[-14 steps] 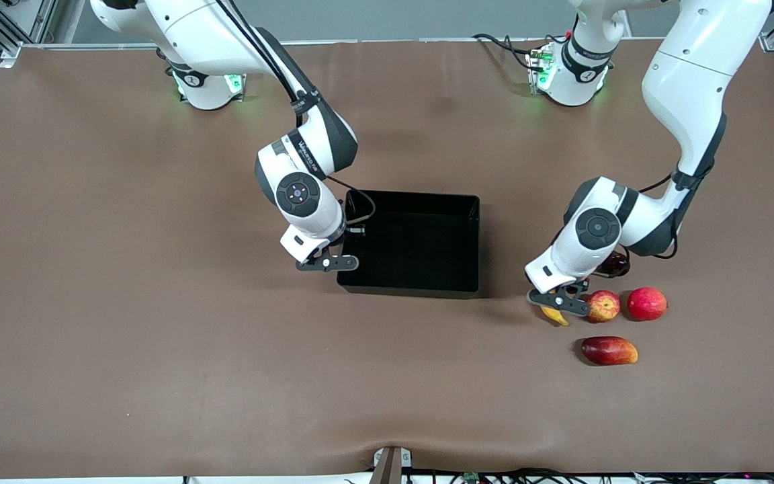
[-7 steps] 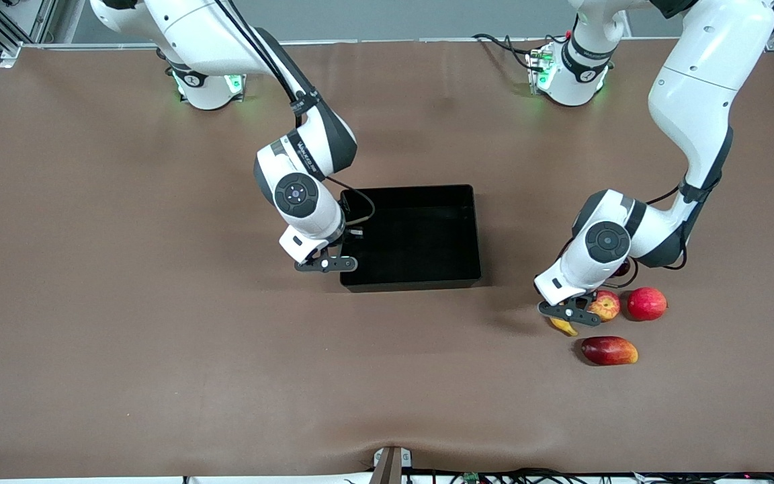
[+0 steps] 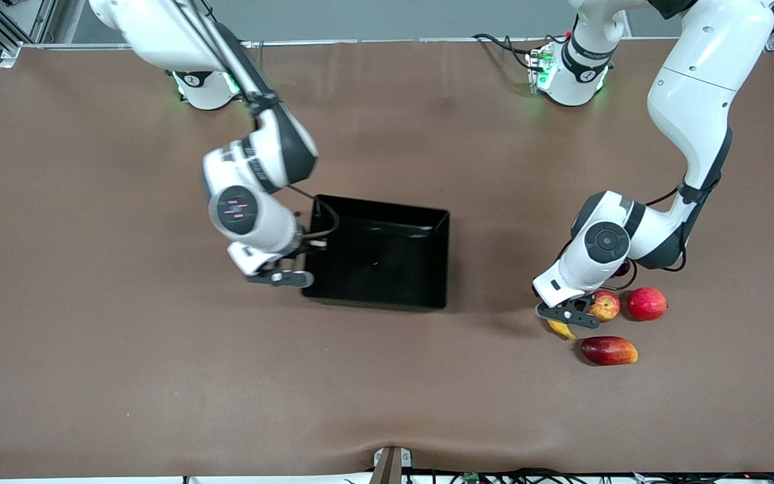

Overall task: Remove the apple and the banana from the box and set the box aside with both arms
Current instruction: 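Release the banana with the left gripper while the right gripper slides the box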

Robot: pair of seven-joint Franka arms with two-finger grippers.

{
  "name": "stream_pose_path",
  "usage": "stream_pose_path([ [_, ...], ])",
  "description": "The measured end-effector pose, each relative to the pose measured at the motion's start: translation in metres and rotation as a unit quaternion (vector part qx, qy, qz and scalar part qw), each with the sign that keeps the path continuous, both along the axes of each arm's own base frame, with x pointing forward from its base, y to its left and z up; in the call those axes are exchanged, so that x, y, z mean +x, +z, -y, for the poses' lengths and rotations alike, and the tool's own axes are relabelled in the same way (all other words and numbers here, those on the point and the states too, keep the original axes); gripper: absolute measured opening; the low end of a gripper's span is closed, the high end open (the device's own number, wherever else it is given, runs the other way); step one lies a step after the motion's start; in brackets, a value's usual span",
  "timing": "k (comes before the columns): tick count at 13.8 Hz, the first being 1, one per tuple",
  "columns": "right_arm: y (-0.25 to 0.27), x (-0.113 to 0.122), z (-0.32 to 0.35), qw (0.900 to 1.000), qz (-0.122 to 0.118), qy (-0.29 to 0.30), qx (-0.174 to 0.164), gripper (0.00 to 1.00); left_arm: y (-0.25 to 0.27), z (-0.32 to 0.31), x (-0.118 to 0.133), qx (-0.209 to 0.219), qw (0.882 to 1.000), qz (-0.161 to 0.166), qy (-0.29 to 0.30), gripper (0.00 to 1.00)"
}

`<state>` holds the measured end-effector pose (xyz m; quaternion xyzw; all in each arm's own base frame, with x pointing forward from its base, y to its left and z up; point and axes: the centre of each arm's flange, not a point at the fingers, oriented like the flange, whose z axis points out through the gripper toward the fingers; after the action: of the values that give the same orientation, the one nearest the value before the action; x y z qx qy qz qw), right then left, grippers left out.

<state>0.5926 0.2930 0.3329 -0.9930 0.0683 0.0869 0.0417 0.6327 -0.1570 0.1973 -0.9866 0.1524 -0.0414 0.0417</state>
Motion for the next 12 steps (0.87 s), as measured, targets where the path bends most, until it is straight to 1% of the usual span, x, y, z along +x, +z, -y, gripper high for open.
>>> stream_pose_path([
  [2,0.02,0.013,0.045,1.0,-0.007,-0.006,0.005,0.06,0.015,0.001,0.007,-0.002,1.0,0.015,0.001,0.73],
  [4,0.032,0.025,0.1,1.0,-0.018,-0.005,0.011,0.06,0.051,0.003,0.011,0.008,1.0,0.027,0.0,0.93],
  [5,0.035,0.03,0.13,1.0,-0.023,-0.004,0.016,0.06,0.078,0.007,0.01,0.021,0.999,0.028,-0.001,1.0],
  [8,0.031,0.039,0.225,0.999,-0.03,0.016,0.035,0.06,0.179,0.014,0.001,0.073,0.997,0.031,-0.026,1.0],
  [9,0.026,0.039,0.262,0.998,-0.03,0.029,0.044,0.06,0.212,0.011,-0.002,0.083,0.996,0.022,-0.028,1.0],
  [12,0.008,0.026,0.372,0.996,-0.028,0.053,0.068,0.06,0.296,-0.012,-0.006,0.069,0.997,-0.027,0.007,1.0],
])
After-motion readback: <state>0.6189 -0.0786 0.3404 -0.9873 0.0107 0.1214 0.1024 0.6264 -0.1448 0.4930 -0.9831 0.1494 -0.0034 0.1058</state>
